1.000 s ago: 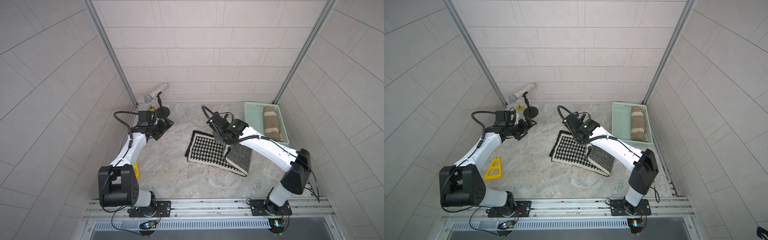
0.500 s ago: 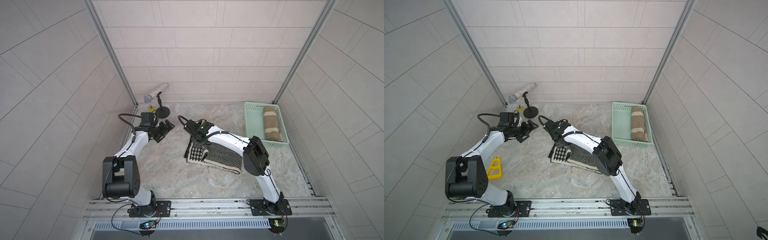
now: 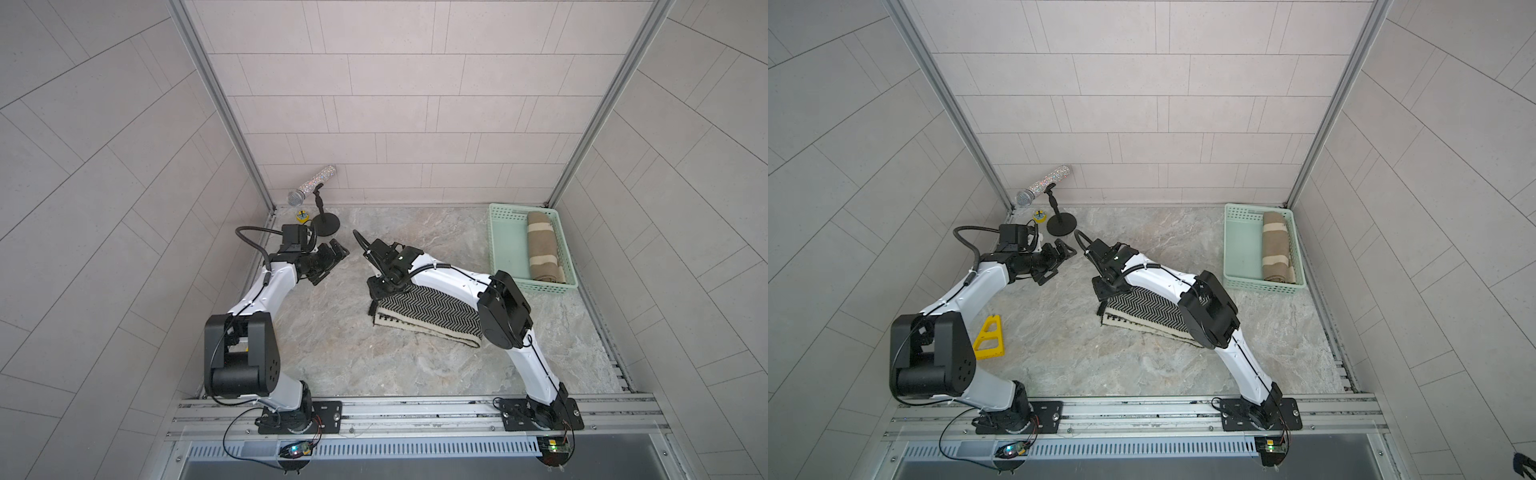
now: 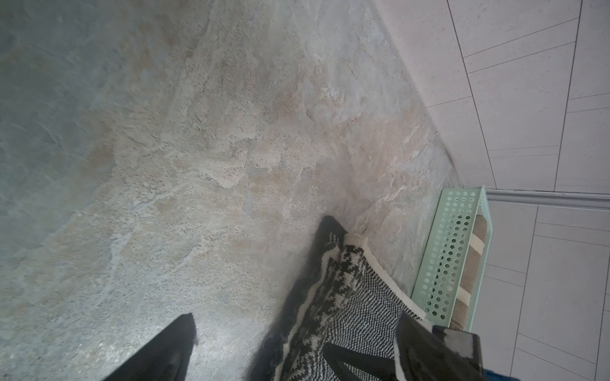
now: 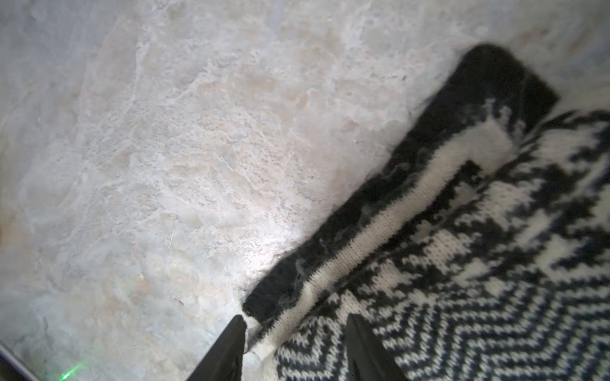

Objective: Roll up the scarf and place it into the basket
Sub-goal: Fold the scarf at the center of the board, then adjust the scarf at the center of the board.

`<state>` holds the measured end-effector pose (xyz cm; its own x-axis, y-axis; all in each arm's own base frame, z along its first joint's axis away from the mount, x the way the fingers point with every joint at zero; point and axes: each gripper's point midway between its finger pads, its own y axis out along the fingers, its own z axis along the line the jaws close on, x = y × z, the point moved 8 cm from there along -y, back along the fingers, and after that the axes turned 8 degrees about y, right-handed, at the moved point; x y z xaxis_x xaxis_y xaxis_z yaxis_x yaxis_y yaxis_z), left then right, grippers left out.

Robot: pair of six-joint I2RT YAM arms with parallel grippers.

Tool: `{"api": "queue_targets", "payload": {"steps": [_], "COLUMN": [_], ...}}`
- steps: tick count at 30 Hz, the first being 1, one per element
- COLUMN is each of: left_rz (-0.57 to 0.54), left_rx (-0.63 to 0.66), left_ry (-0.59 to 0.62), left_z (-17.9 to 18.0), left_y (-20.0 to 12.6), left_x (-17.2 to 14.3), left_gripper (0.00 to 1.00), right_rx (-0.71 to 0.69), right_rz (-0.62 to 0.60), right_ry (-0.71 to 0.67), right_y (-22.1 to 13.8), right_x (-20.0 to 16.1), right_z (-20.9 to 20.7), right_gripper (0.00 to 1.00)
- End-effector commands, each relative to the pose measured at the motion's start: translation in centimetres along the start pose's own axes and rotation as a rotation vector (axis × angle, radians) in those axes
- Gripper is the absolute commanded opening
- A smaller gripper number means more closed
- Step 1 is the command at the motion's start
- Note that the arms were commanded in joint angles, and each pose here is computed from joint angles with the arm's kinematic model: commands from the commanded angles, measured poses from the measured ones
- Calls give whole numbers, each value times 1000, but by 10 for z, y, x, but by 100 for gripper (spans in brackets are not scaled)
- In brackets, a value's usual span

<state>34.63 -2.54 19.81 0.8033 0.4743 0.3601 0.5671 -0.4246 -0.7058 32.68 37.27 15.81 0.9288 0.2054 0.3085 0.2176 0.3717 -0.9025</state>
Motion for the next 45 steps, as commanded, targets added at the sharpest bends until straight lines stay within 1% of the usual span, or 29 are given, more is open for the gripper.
{"api": "queue_targets", "payload": {"steps": [1, 4, 5, 7, 10, 11, 13, 16, 18, 20, 23, 24, 26, 30, 34, 37, 39, 42, 44, 45], "left_rz": [-15, 2, 13, 59, 148, 176, 232, 308, 337, 349, 350, 349, 343, 318, 278, 234, 198, 129, 83, 63], "left_rx": [-3, -29, -37, -60, -114, -131, -165, -176, -169, -136, -45, -10, 36, 73, 91, 71, 11, -91, -145, -171], "left_ry": [49, 104, 130, 191, 275, 297, 337, 345, 307, 297, 302, 319, 309, 271, 276, 295, 333, 424, 475, 499], "left_z": [-9, -26, -33, -51, -80, -89, -103, -105, -97, -87, -72, -66, -54, -36, -35, -44, -60, -86, -96, -100], "left_y": [-10, -10, -9, -2, 13, 18, 34, 60, 75, 87, 96, 99, 104, 115, 124, 130, 129, 115, 101, 93], "left_x": [-5, -18, -24, -44, -82, -95, -123, -152, -161, -165, -162, -160, -153, -131, -104, -79, -64, -50, -47, -48], "left_gripper": [99, 93, 88, 70, 57, 55, 48, 46, 43, 39, 36, 36, 35, 34, 34, 35, 38, 45, 51, 52], "right_rx": [76, 23, -7, -70, -148, -168, -206, -249, -287, -314, -334, -323, -300, -281, -247, -198, -138, -54, -9, 5], "right_rz": [-110, -176, -191, -215, -213, -210, -193, -164, -134, -86, -27, -14, 5, 32, 25, 9, -6, -44, -78, -95], "right_ry": [18, 75, 101, 168, 272, 304, 349, 372, 371, 381, 403, 412, 431, 440, 457, 457, 462, 462, 454, 443], "right_y": [-60, -93, -102, -119, -133, -135, -138, -140, -135, -126, -109, -103, -92, -73, -59, -51, -49, -53, -60, -65], "right_x": [14, 6, 1, -13, -41, -49, -69, -90, -101, -111, -126, -131, -141, -158, -172, -179, -179, -170, -160, -155], "right_z": [-6, -43, -58, -96, -152, -167, -199, -222, -229, -234, -241, -241, -241, -230, -210, -187, -172, -154, -146, -143], "right_gripper": [53, 52, 52, 52, 49, 47, 43, 42, 41, 39, 33, 31, 28, 25, 22, 23, 24, 30, 35, 37]}}
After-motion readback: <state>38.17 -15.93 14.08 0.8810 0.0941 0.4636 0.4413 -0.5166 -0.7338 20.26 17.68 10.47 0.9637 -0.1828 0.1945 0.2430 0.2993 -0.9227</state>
